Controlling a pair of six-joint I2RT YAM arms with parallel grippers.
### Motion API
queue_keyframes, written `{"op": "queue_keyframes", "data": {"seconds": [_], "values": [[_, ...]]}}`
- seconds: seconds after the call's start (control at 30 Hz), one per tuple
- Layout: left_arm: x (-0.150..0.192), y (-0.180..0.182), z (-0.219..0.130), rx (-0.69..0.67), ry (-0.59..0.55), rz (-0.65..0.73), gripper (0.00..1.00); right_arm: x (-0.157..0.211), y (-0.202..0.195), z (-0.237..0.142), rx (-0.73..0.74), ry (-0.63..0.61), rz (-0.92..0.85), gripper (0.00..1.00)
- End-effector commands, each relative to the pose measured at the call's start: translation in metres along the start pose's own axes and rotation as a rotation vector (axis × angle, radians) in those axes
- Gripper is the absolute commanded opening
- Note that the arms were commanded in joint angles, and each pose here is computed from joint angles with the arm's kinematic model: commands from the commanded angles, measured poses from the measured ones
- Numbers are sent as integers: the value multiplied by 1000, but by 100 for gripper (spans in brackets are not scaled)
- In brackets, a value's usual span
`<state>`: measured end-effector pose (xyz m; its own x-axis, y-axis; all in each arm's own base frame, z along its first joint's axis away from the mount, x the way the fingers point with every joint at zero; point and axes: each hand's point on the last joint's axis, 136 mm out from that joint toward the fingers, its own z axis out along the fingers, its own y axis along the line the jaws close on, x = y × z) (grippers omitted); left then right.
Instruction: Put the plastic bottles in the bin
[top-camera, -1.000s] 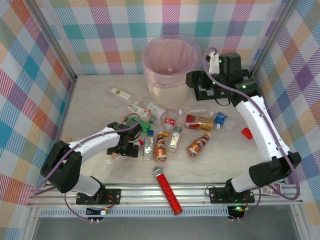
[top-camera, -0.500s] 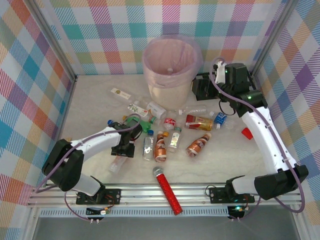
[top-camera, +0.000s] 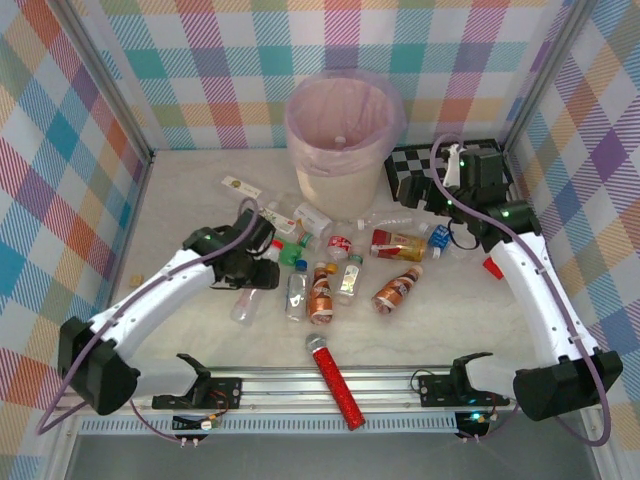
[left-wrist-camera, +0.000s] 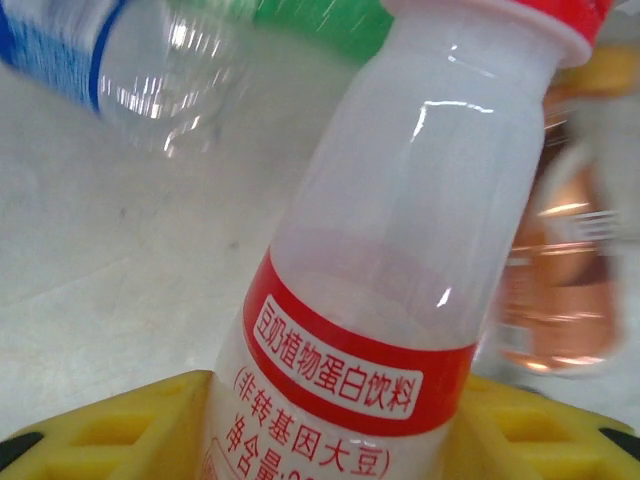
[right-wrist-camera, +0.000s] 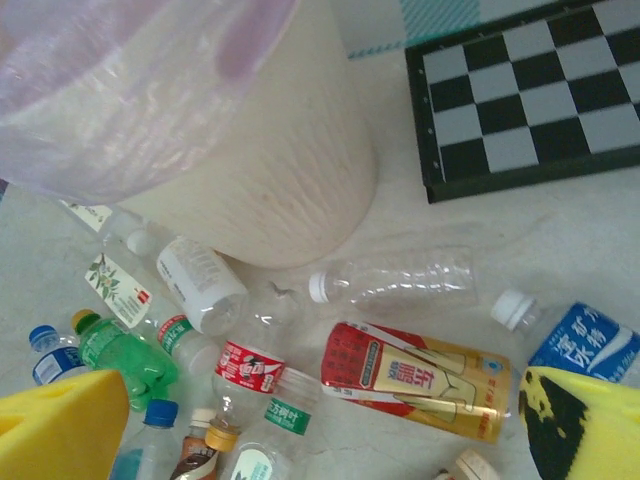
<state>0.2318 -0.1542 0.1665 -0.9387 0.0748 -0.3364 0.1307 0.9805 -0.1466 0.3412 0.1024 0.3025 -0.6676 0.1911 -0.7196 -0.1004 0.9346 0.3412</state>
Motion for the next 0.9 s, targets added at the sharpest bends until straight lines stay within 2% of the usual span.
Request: {"op": "queue_keyframes", "data": {"seconds": [0.0,0.27,0.43,0.53,0.6,0.67,0.87], "values": [[-31,-27,-55,129,-142,72,52,10,-10,-5,17,4,61,100],[-141,-87,-156,297,-533,206,43,64,-62,-1,131,114,284,99],[-213,-124,-202,421,-849,242,41,91,-61,1,81,156,327,99],[-250,-133,-218,475,-974,192,40,106,-54,1,43,218,353,99],[-275,-136,-227,510,-1041,151,40,114,-52,-1,24,232,371,99],[-298,-139,-225,534,-1062,118,40,119,-50,-3,13,229,385,99],[-356,-146,-185,501,-1082,80,40,129,-50,-10,8,224,440,99]]}}
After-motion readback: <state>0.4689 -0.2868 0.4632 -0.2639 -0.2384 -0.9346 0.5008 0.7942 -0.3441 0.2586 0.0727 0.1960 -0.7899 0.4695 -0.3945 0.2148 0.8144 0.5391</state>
